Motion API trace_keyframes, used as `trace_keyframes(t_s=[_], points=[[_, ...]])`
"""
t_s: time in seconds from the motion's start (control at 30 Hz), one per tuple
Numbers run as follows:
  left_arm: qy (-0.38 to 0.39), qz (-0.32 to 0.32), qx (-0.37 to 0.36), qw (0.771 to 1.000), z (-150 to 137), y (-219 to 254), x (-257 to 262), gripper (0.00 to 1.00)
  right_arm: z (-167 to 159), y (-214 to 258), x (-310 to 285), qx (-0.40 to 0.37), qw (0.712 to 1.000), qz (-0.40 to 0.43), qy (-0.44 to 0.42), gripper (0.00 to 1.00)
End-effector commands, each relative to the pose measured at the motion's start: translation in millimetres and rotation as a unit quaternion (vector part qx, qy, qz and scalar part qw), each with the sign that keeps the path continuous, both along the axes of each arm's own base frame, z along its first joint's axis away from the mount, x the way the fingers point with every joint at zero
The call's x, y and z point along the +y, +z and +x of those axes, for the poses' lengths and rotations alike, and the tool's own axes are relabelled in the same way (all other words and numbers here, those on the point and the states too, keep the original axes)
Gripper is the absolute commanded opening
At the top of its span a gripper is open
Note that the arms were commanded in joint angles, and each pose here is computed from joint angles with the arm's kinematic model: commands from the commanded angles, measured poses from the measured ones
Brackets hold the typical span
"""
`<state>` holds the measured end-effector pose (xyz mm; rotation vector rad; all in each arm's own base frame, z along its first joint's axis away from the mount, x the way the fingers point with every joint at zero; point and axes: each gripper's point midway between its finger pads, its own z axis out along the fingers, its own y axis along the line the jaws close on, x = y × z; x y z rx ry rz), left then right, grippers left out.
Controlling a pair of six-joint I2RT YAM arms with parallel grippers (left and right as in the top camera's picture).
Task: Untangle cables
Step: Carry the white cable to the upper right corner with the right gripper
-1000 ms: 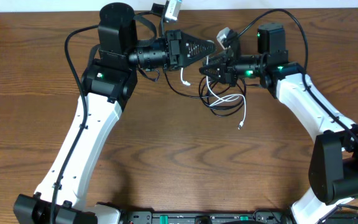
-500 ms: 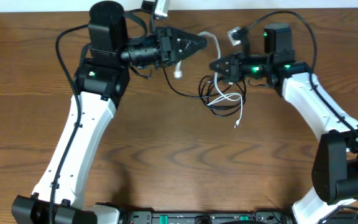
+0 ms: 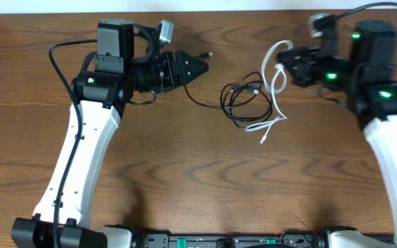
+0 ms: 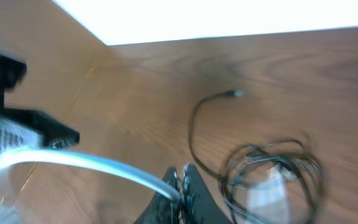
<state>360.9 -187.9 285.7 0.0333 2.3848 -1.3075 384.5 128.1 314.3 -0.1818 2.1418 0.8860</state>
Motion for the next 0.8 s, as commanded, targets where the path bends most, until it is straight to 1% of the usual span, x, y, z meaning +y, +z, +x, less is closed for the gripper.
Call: trace_keyframes(t_s=[0.0,0.13,0.23,0.37,0.5,0.6,0.7,0.77], points=[[0.019,0.073,-0.033,0.997,6.1,-15.3,17.0,0.59,6.1,27.8,-41.7,-0.015,0.993,-0.052,-0.101,0.01],[0.028,0.093,-0.023,0.995,5.0,-22.9,22.5,0.58,7.6,51.4,-73.7,-0.006,0.982,-0.105,-0.154,0.01],[0.028,0.093,-0.023,0.995,5.1,-22.9,22.5,0.58,20.0,64.0,-93.5,-0.001,0.975,-0.128,-0.182,0.01],[0.028,0.093,-0.022,0.995,4.8,-23.1,22.5,0.59,53.0,76.0,-129.2,-0.005,0.960,-0.154,-0.235,0.01],[0.028,0.093,-0.023,0.995,5.1,-22.8,22.4,0.58,97.2,80.4,-181.6,-0.022,0.932,-0.183,-0.312,0.01],[0.030,0.096,-0.023,0.995,5.6,-23.7,23.3,0.58,125.1,74.3,-227.7,-0.034,0.904,-0.204,-0.374,0.01],[0.036,0.104,-0.022,0.994,6.7,-26.6,25.5,0.58,150.1,57.8,-278.3,-0.044,0.878,-0.218,-0.423,0.01],[0.039,0.108,-0.022,0.993,7.7,-27.4,26.9,0.58,160.4,48.3,-304.0,-0.050,0.868,-0.225,-0.439,0.01]])
